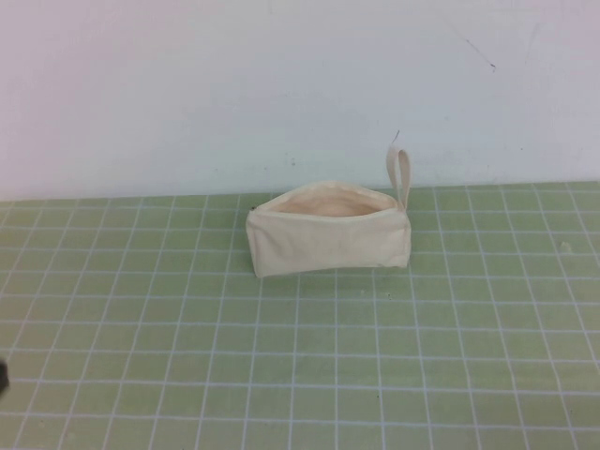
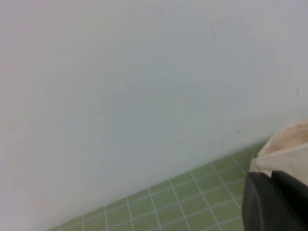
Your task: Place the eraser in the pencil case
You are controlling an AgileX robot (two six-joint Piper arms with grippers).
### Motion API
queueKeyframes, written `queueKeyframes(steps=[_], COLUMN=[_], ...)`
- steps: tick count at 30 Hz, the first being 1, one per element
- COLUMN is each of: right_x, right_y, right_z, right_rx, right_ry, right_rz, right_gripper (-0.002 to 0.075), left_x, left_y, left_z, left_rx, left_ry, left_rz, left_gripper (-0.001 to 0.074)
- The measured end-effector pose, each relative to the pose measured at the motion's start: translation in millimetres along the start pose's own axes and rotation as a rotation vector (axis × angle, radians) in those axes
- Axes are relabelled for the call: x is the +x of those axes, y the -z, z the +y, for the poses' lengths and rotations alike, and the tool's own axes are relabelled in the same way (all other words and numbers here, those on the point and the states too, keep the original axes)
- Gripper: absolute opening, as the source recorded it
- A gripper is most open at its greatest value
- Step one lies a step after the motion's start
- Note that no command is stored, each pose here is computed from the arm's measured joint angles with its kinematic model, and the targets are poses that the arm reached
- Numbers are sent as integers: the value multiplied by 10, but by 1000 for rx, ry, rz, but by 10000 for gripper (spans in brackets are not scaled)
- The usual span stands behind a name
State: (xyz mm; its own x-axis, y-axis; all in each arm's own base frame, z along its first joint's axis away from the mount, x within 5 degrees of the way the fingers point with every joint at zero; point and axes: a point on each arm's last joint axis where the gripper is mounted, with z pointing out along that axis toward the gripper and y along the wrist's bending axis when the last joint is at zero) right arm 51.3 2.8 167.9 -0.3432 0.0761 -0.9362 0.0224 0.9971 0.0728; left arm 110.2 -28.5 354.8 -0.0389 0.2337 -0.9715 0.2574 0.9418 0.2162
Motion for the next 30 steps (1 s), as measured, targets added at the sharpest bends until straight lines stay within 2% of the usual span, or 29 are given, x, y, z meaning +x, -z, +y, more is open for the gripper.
queueKeyframes(steps=[6,16,22,27,30], right_x=[0,0,0,0,0], right_y=[0,0,0,0,0], right_z=[0,0,0,0,0], right_rx=[0,0,0,0,0], right_ry=[0,0,0,0,0], right_rz=[0,0,0,0,0], right_gripper=[-1,-1,-1,-1,-1], left_x=[363,914,1135,1218,1277], left_y=[51,-4,11,146,243], left_z=[-82,-206,-248,-187,-147], left_rx=[13,47,59,-41,-120], left_ry=[16,16,20,165,199], left_rz=[37,196,292,296,246], left_gripper=[0,0,0,0,0])
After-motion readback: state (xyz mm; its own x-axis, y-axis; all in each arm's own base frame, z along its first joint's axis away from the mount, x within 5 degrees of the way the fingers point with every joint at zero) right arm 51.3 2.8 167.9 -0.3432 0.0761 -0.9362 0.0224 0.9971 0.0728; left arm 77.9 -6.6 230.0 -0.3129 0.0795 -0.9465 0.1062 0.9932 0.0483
